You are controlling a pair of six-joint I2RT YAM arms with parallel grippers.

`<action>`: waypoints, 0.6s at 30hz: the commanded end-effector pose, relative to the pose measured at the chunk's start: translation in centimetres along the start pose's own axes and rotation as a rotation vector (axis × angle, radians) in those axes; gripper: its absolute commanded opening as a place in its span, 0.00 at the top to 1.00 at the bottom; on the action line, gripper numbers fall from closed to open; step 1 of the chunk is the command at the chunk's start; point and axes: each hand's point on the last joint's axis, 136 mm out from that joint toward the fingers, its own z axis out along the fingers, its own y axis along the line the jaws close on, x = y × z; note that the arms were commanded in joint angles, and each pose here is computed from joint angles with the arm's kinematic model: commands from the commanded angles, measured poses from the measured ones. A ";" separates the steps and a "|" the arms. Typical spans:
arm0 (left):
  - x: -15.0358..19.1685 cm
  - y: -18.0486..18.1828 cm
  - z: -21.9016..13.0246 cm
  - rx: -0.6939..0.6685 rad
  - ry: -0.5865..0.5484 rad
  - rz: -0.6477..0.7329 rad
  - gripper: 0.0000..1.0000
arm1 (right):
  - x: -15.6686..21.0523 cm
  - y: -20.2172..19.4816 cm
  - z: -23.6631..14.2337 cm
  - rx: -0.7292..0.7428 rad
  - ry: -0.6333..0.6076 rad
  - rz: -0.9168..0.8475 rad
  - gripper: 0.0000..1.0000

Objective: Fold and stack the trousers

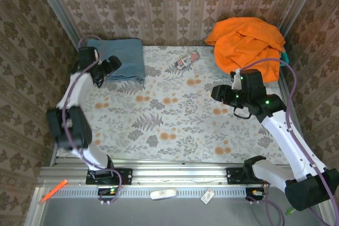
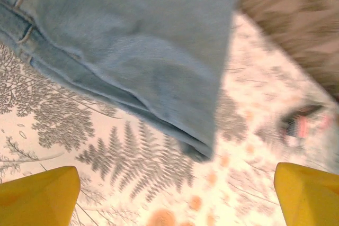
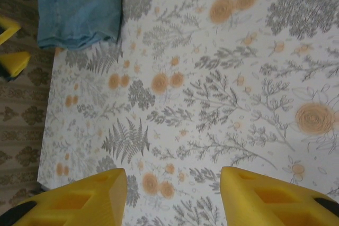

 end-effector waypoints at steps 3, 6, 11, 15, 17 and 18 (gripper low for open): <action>6.7 -2.9 -4.5 0.117 -0.065 0.125 0.00 | -2.2 0.9 -2.4 -0.006 -0.154 -0.004 0.47; 9.9 -3.7 -7.3 0.192 -0.107 0.157 0.00 | -2.5 0.7 -2.9 -0.002 -0.199 -0.019 0.47; 12.4 -4.6 -11.6 0.310 -0.183 0.198 0.00 | -3.1 0.5 -3.3 -0.045 -0.315 -0.014 0.43; 12.8 -3.4 -13.5 0.300 -0.256 0.194 0.00 | -3.2 -0.9 -3.2 -0.050 -0.427 -0.022 0.43; 12.9 -2.6 -14.3 0.267 -0.280 0.203 0.00 | -3.1 -1.6 -3.2 -0.035 -0.459 -0.024 0.41; 12.7 -1.9 -14.5 0.230 -0.296 0.194 0.00 | -3.1 -1.9 -3.2 -0.027 -0.469 -0.028 0.40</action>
